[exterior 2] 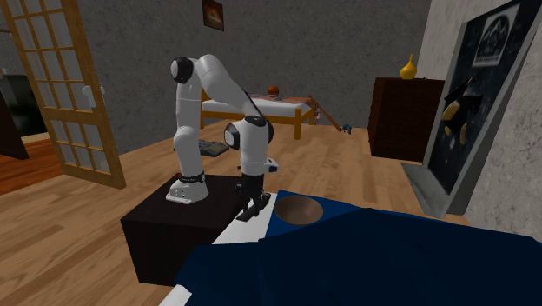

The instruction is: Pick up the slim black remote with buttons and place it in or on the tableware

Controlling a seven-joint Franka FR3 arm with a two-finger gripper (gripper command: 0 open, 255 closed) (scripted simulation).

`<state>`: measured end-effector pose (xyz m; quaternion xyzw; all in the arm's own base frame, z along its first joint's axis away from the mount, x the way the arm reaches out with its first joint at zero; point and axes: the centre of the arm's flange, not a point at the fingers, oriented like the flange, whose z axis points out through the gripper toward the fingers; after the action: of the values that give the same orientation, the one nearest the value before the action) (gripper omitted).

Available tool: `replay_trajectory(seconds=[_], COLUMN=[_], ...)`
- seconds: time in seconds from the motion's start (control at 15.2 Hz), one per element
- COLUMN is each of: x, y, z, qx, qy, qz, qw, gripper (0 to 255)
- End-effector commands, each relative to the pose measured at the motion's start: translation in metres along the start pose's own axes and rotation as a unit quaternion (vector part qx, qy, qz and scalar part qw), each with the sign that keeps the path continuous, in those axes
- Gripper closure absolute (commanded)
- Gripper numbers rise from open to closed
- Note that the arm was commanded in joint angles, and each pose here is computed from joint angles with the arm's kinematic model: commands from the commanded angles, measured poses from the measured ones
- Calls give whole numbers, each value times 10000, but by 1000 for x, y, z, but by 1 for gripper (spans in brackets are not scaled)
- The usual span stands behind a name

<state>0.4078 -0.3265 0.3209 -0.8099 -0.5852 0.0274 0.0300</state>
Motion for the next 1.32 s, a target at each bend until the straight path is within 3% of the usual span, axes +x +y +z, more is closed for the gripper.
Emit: replay_trajectory(seconds=[0.0,0.86,1.25], x=[-2,-2,36], y=[-1,-6,64], z=[-11,-76,-77], qx=[2,2,2], qy=[-2,-2,-2], qz=[1,1,1], qw=[10000,10000,10000], gripper=[255,255,255])
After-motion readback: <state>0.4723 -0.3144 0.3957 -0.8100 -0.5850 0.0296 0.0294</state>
